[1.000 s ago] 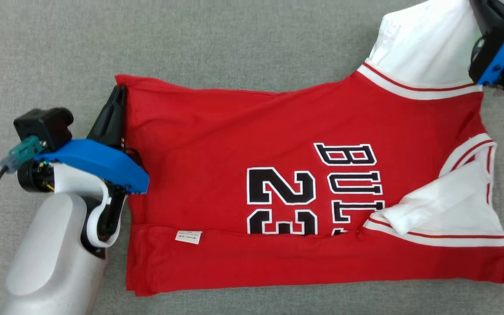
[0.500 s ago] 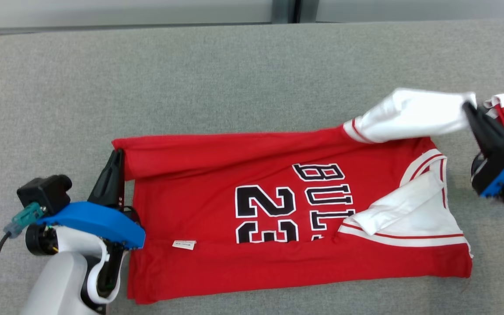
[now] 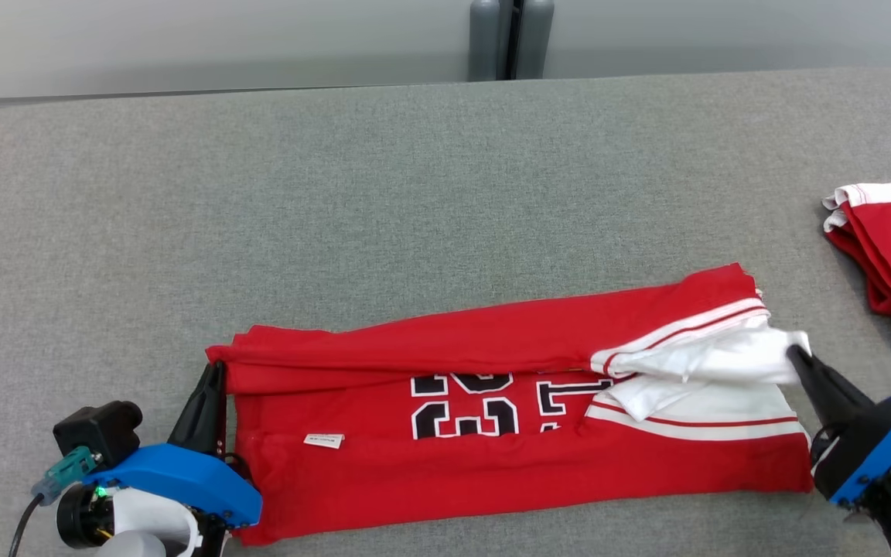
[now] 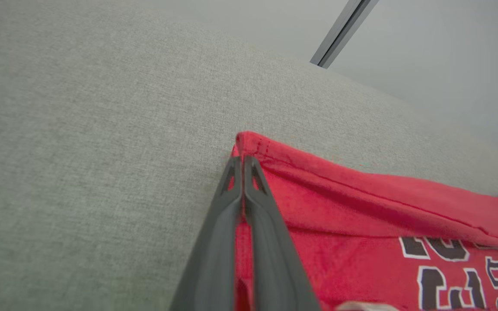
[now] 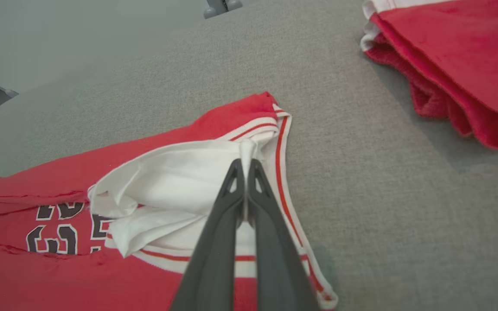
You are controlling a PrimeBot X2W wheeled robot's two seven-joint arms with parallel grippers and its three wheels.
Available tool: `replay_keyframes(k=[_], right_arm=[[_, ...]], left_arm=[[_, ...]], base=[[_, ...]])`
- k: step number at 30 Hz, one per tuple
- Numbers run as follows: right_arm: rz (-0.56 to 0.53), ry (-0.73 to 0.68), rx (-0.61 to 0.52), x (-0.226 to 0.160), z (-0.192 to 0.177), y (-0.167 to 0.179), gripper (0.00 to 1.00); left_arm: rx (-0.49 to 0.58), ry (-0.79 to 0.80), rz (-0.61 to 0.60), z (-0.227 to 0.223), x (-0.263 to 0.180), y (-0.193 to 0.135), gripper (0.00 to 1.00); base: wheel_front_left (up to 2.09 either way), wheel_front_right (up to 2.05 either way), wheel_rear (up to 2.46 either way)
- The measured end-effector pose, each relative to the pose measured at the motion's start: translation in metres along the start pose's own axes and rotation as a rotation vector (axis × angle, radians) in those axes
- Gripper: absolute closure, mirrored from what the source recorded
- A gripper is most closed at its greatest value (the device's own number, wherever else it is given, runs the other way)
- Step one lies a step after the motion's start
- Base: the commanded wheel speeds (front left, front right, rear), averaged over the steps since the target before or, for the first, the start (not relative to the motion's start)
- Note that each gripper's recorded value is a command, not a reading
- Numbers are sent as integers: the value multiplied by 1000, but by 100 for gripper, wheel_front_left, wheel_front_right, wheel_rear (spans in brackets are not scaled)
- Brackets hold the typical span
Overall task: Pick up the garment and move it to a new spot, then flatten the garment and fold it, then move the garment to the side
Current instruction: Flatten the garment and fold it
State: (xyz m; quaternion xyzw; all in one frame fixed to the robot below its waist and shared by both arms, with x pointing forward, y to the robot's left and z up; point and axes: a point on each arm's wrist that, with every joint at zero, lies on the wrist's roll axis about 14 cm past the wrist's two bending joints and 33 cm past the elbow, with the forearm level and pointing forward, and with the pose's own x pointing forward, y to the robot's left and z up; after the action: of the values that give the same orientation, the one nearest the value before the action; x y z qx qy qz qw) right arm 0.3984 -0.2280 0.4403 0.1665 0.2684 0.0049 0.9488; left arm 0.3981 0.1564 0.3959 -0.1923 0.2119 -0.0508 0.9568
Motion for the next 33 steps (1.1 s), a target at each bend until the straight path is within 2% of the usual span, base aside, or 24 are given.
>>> replay_keyframes(k=[3,5,6,7,11,18,25,33], right_arm=[[-12,22,28,-6,-11,-2,100],[-17,65,50,-10,-24,-2,100],[-18,79,58,-13,-29,-2,51],[-20,88,65,-15,-33,-2,0],[-49,119,60,-25,-42,-8,0],[-79,9,16,-31,-11,-11,0],[-68,2,-39,-20,4,2,0],[-118,145,-103,4,-20,-6,0]], left_arm=[[1,5,4,-3,-1,0,100],[3,6,8,-4,-2,1,51],[4,9,12,-5,-3,2,0],[5,12,14,-6,-4,2,0],[19,-6,24,-6,-9,5,0],[77,-204,18,37,-16,8,0],[174,-346,-16,79,-16,-3,0],[188,-334,-32,77,-10,-6,0]], base=[[0,0,0],[0,0,0],[0,0,0],[0,0,0],[0,0,0],[0,0,0],[0,0,0],[0,0,0]])
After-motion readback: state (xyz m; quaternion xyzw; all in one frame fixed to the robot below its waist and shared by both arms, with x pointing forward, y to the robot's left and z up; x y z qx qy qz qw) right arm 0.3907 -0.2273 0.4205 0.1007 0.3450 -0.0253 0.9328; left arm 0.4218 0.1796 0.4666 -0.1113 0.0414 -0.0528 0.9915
